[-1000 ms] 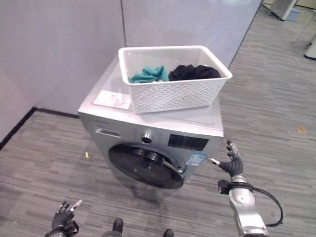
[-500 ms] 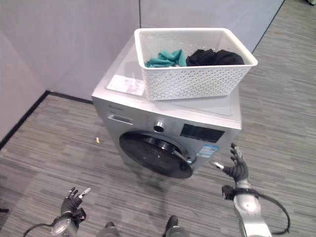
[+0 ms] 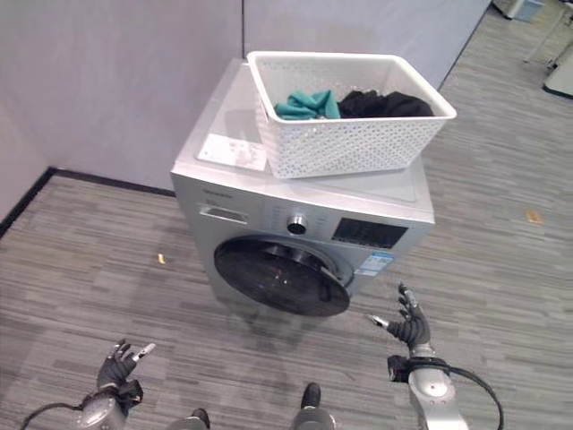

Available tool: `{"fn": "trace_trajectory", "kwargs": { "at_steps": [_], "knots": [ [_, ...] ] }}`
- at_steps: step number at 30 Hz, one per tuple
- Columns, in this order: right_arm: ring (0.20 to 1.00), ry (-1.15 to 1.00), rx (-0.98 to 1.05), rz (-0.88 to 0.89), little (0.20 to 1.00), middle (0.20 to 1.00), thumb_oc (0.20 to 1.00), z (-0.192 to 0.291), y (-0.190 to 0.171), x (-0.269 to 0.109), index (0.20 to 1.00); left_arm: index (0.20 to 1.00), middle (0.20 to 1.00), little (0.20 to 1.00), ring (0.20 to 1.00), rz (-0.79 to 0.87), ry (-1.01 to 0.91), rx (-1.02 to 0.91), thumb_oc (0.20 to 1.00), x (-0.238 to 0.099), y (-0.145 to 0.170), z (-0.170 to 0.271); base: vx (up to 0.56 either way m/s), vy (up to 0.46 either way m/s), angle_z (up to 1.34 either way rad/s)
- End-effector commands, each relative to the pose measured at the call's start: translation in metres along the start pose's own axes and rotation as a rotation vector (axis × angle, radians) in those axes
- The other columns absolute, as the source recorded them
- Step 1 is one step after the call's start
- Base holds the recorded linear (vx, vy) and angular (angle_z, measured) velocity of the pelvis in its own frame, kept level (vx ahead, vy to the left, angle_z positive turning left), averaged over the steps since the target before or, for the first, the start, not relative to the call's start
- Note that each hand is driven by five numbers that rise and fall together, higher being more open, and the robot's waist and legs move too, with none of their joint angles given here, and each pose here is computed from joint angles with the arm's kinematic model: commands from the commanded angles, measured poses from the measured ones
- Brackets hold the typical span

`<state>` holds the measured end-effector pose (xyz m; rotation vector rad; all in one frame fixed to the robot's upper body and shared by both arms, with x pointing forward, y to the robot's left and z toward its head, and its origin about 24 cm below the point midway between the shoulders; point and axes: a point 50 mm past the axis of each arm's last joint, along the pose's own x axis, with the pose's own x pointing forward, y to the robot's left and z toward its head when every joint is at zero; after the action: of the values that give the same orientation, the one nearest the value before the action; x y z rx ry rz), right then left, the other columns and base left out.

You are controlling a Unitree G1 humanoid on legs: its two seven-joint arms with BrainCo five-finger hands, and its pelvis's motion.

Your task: Grab the laundry basket,head to the washer,open it,put in the laundry and shut it.

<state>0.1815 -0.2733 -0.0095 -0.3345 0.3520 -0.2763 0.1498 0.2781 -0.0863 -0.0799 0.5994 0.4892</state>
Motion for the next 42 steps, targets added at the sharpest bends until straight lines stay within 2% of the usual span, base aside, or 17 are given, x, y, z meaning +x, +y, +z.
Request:
{"fn": "trace_trajectory", "kwargs": {
  "at_steps": [1, 6, 17, 29, 42],
  "knots": [
    [1.000, -0.117, -0.067, -0.077, 1.000, 1.000, 1.000, 0.024, -0.027, 0.005, 1.000, 1.000, 1.000, 1.000, 1.000, 0.007, -0.061, 0.008, 1.000, -0.004, 0.010, 0.009, -0.07, -0.041, 0.30],
    [1.000, -0.091, -0.118, -0.113, 1.000, 1.000, 1.000, 0.020, -0.040, 0.006, 1.000, 1.000, 1.000, 1.000, 1.000, 0.032, -0.032, -0.019, 1.000, -0.011, 0.019, -0.002, -0.02, -0.084, 0.06],
    [1.000, -0.065, -0.193, -0.064, 1.000, 1.000, 1.000, 0.016, -0.037, 0.012, 1.000, 1.000, 1.000, 1.000, 1.000, 0.013, 0.010, -0.005, 1.000, -0.014, 0.017, -0.013, 0.02, -0.063, 0.14],
    [1.000, 0.089, -0.236, 0.069, 1.000, 1.000, 1.000, -0.018, -0.011, 0.023, 1.000, 1.000, 1.000, 1.000, 1.000, -0.030, -0.015, 0.017, 1.000, -0.015, 0.014, -0.007, 0.01, -0.044, 0.15],
    [1.000, 0.090, -0.355, -0.025, 1.000, 1.000, 1.000, -0.004, -0.030, 0.050, 1.000, 1.000, 1.000, 1.000, 1.000, -0.015, -0.069, -0.032, 1.000, -0.012, 0.015, 0.005, -0.02, -0.011, 0.12]
  ]
}}
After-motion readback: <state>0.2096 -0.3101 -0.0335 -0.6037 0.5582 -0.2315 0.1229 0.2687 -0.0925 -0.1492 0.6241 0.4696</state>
